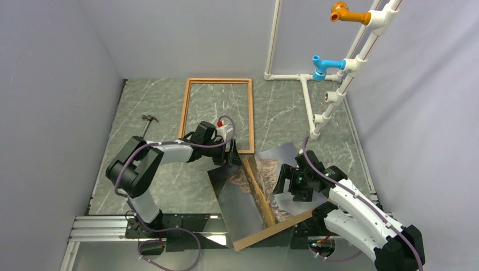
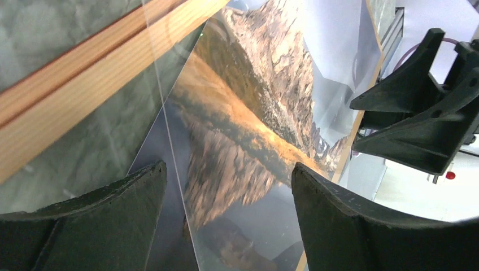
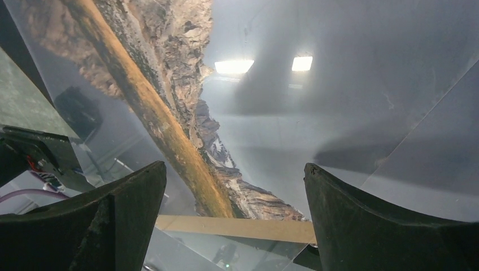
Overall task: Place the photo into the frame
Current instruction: Adjust the photo frame item at the center of the board, then pick up the photo frame item at the center of the board.
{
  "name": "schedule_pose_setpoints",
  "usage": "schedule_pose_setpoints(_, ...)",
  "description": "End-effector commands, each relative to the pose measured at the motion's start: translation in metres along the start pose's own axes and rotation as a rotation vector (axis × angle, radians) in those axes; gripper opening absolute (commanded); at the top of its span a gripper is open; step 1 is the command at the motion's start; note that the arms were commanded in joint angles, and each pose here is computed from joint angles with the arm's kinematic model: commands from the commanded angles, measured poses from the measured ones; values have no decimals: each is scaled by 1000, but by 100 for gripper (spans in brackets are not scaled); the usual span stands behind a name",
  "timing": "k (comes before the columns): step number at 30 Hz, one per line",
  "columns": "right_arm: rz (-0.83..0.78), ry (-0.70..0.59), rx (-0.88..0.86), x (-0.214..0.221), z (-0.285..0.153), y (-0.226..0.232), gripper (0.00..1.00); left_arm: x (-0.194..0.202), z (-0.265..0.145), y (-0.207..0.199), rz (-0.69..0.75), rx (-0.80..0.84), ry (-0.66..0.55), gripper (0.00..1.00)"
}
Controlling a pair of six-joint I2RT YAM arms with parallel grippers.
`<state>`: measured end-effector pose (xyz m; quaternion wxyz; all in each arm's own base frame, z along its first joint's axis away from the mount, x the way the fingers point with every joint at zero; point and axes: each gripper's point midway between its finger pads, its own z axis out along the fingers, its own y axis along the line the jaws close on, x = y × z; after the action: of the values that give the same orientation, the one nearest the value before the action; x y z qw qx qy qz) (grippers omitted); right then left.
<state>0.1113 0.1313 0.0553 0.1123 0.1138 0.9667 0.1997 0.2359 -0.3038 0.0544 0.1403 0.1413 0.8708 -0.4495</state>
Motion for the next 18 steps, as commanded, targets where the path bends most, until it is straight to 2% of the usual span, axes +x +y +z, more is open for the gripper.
schedule_pose_setpoints(1, 48, 3, -35, 1, 1, 6, 93, -23, 8, -24, 115, 141, -27, 84)
schedule_pose_setpoints(6, 33, 1, -33, -1, 2, 7, 93, -21, 15, -29, 115, 218, -10, 78)
schedule_pose_setpoints(9, 28, 0, -34, -3, 1, 8, 93, -18, 17, -28, 107, 238, -3, 69)
schedule_pose_setpoints(12, 24, -9, -37, -5, 0, 10, 93, -15, 19, -27, 94, 251, 0, 51)
schedule_pose_setpoints(15, 18, -17, -43, -7, -3, 13, 93, -13, 19, -28, 86, 268, -1, 28)
schedule_pose_setpoints(18, 8, -32, -48, -12, -7, 16, 93, -14, 19, -29, 82, 271, -8, 14)
